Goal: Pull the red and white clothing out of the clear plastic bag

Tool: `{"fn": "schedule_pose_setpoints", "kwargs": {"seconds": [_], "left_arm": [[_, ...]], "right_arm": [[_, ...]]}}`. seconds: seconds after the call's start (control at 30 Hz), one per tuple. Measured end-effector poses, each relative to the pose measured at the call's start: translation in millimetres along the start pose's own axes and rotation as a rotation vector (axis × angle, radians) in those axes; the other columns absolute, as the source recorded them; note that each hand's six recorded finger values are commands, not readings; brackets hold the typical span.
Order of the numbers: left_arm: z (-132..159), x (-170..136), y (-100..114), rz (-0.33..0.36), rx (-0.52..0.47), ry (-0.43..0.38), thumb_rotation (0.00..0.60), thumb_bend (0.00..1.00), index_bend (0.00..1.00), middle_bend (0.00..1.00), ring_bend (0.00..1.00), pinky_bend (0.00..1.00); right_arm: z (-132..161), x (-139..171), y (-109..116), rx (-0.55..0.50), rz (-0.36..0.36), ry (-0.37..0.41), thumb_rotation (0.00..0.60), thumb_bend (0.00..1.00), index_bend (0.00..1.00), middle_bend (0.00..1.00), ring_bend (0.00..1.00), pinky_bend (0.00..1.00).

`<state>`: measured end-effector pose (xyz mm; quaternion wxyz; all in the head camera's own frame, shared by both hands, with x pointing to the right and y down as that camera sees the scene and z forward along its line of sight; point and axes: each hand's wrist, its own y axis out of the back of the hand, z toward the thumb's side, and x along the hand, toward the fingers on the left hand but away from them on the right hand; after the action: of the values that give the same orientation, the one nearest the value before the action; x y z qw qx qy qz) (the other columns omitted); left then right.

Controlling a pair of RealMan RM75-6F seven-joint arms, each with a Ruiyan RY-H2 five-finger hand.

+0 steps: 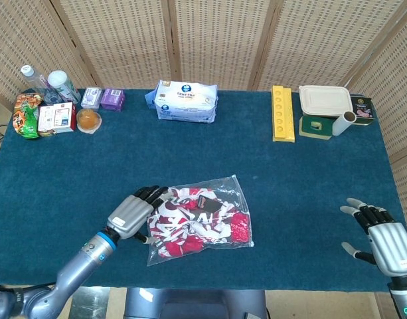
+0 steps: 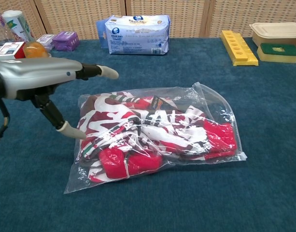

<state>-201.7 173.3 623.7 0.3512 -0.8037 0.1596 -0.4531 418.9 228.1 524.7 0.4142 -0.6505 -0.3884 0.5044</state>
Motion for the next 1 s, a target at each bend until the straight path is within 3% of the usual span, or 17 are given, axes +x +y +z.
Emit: {"fn": "schedule_pose_setpoints", "kwargs": {"seconds": [0.2, 0.47, 0.87, 1.0], "left_arm": [[4.8, 24.4, -6.0, 0.036, 0.062, 0.027, 0.600, 0.08, 0.00, 0.03, 0.00, 0.09], [-9.3, 53.8, 3.0, 0.094, 0.151, 0.060, 0.600, 0.08, 0.00, 0.03, 0.00, 0.09], [-29.0, 113.9, 40.7, 0.163, 0.254, 0.074, 0.600, 0.08, 0.00, 0.03, 0.00, 0.09], [-33.0, 127.8, 57.8, 0.188, 0.190, 0.075, 0.600, 0.08, 0.00, 0.03, 0.00, 0.09]], "right_arm": [[-5.7, 2.2, -2.0, -0.003, 0.006, -0.017, 0.600, 0.19, 0.28, 0.23, 0.30, 0.30], [-6.2, 1.5, -4.2, 0.001, 0.014, -0.036, 0.600, 0.19, 0.28, 0.23, 0.30, 0.30], [0.3, -0.8, -0.9, 0.012, 0.006, -0.057, 0.600, 0.19, 0.28, 0.23, 0.30, 0.30], [1.5, 1.4, 2.4, 0.019, 0.000, -0.061, 0.600, 0.19, 0.28, 0.23, 0.30, 0.30]]}}
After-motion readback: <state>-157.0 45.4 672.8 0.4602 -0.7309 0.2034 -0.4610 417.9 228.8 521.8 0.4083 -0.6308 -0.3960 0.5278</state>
